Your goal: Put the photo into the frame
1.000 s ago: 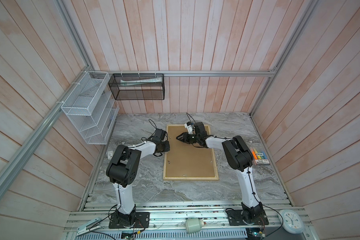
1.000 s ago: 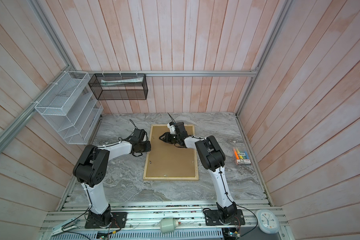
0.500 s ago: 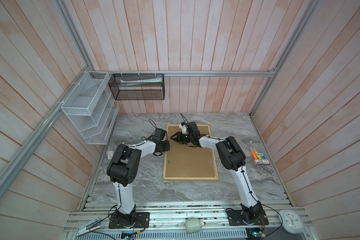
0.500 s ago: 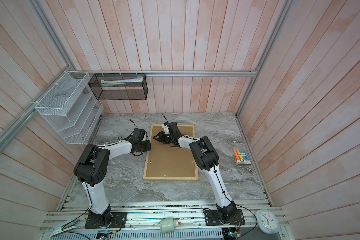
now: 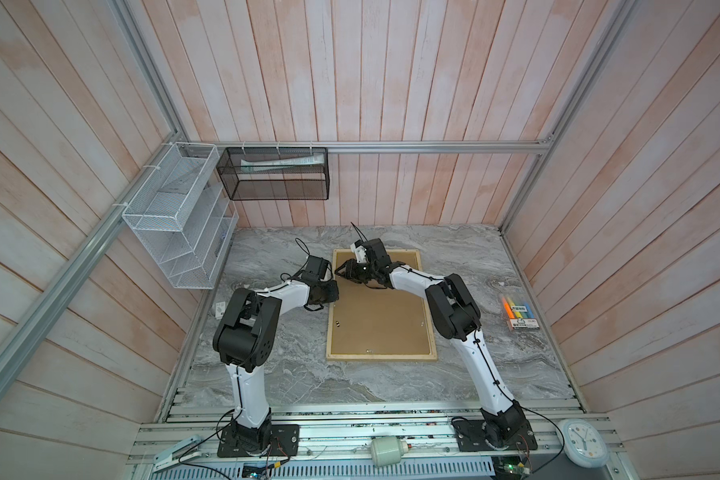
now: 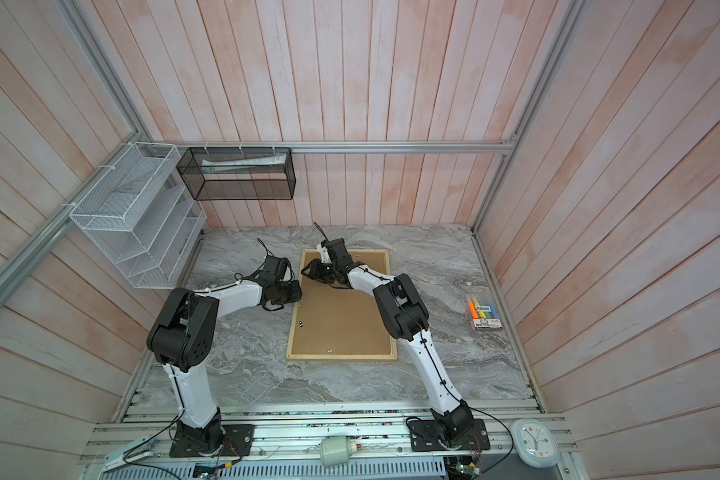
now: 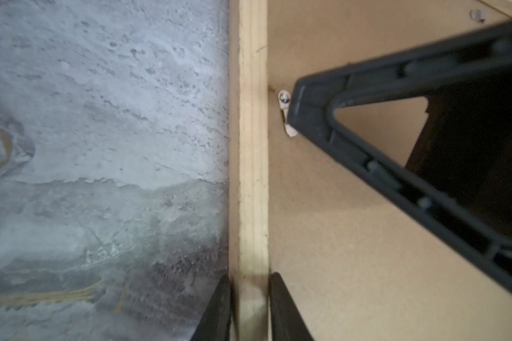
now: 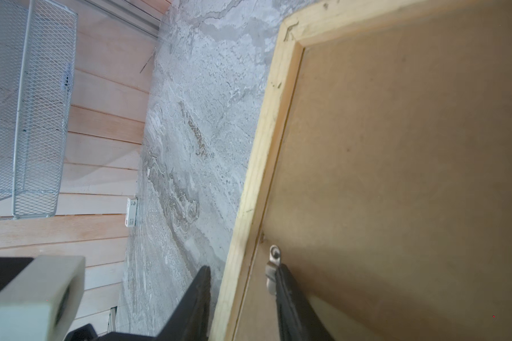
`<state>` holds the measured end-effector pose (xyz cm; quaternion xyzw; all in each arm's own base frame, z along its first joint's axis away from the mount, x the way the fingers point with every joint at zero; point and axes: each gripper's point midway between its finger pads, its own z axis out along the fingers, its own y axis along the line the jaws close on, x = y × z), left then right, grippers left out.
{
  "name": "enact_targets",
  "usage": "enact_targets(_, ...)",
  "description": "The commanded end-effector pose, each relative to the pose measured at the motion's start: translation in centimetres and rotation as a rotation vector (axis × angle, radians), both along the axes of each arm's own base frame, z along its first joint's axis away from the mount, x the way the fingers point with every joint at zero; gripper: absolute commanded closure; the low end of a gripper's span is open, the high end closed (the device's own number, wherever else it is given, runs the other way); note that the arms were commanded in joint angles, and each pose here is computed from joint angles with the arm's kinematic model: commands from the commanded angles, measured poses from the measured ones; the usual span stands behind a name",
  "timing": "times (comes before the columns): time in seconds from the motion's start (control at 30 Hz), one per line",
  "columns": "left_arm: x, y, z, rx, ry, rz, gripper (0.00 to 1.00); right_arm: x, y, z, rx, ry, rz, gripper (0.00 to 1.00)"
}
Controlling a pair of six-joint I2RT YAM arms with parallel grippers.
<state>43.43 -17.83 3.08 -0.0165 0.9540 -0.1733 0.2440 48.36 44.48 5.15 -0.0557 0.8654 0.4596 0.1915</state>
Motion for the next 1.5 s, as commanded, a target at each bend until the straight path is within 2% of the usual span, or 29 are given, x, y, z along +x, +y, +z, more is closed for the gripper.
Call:
enact_targets(0.0,-0.5,-1.1,-0.6,-0.04,0.028,-0.028,0.75,-1.7,0.2,-4.2,-0.097,0.078,0.013,0.61)
enact_targets(0.17,-0.6,-1.3,-0.6,-0.054,0.031,-0.033,0.75,-1.4,1.2,-3.6,-0.048,0.113,0.003,0.61)
enact_targets(0.83,-0.7,-1.7,-0.6,-0.065,0.032,-0.057,0.77,-1.7,0.2,-4.7,0.189,0.353,-0.251,0.61)
enact_targets(1.1,-0.8,-1.7,-0.8,-0.068,0.031,-0.06,0.78,-2.6,-1.3,-3.8,0.229,0.381,-0.338,0.61)
enact_targets(1.47,-1.1,-1.9,-0.9,-0.079,0.038,-0.07,0.79,-1.6,-1.5,-4.7,0.25,0.431,-0.43,0.61)
